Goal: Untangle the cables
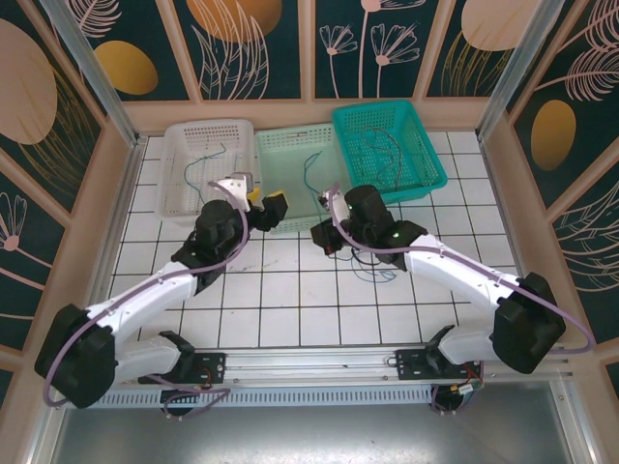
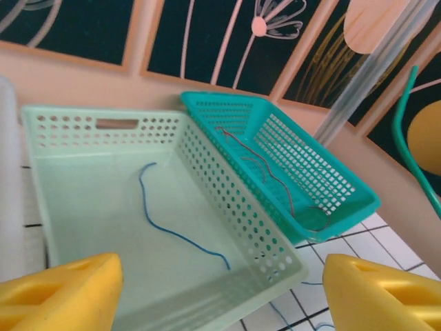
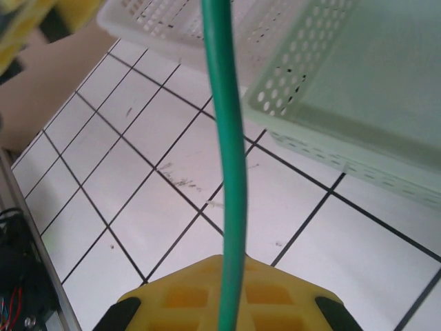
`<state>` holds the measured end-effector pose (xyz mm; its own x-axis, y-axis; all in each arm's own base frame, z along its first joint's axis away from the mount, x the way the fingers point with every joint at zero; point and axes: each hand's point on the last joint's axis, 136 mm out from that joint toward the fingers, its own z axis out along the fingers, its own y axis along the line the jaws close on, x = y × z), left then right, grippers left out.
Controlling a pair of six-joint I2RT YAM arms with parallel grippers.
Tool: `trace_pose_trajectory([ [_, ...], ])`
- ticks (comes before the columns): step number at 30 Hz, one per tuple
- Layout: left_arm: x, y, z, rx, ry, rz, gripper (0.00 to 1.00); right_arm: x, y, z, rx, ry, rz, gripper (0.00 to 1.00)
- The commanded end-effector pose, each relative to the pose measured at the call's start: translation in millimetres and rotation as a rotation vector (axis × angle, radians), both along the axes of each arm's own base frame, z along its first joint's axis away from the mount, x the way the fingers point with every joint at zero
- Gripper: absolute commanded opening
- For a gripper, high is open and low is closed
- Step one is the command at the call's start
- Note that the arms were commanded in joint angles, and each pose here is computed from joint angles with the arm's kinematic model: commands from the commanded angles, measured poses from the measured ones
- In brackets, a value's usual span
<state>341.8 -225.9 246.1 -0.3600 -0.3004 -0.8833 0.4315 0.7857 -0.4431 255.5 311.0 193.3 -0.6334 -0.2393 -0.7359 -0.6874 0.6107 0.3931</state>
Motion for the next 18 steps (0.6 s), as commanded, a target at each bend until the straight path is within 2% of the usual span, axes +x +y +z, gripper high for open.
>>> trace_pose_trajectory([
  [1,-6,-30,38,-0.180,-0.039,-0.148,0.75,-1,4,-2,-0.011,-0.055,0.041,0.00],
  [8,-15,-63,46,-0.285,-0.015,-0.351,0.67,1,7,0,-0.006,-0.103,0.040,0.00],
  [18,-22,-92,28,-0.313,0.064,-0.516,0.58,4,15,0,0.008,-0.102,0.059,0.00],
])
